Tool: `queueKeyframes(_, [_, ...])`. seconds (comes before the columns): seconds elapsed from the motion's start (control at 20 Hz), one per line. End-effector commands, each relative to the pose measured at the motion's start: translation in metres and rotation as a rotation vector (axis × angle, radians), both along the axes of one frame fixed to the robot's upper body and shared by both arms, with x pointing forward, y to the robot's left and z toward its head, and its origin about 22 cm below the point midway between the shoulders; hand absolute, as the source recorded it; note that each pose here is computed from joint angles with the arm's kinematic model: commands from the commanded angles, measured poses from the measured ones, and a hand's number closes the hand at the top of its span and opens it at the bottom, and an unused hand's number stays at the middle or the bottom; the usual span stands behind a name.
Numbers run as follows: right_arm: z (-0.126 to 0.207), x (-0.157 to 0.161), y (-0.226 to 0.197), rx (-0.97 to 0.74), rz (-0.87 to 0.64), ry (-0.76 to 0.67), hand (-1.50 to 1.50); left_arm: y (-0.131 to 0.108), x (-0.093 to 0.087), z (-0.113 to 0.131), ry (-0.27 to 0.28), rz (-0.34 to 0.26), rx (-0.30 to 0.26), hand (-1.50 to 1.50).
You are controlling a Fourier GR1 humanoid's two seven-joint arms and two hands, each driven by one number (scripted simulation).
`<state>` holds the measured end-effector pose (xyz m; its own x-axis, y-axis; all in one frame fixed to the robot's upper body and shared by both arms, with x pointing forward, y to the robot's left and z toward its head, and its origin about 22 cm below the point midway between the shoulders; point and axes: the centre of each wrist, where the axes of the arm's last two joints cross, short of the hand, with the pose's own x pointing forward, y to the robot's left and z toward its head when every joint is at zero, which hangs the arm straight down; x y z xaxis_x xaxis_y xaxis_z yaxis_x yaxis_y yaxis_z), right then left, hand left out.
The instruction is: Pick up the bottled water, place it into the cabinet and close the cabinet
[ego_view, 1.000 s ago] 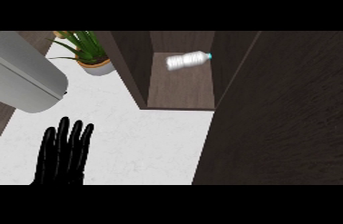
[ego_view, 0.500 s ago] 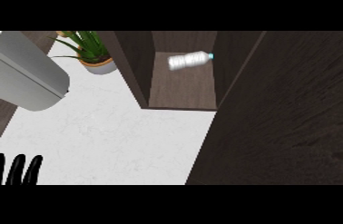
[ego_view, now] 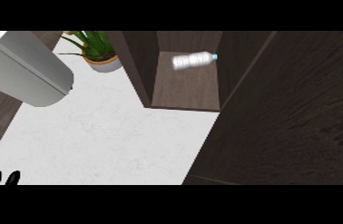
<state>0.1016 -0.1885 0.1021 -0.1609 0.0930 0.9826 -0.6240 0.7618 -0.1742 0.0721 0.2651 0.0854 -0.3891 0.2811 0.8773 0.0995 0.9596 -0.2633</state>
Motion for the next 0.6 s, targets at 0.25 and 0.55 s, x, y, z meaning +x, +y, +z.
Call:
queueKeyframes(0.25, [0.017,0.028,0.061,0.226,0.112,0.038,1.50,0.025,-0.013,0.013,-0.012,-0.029,-0.031,-1.50])
queueKeyframes(0.55, [0.026,0.072,0.087,0.222,0.068,0.079,1.50,0.045,-0.030,0.014,-0.022,-0.027,-0.070,-1.50])
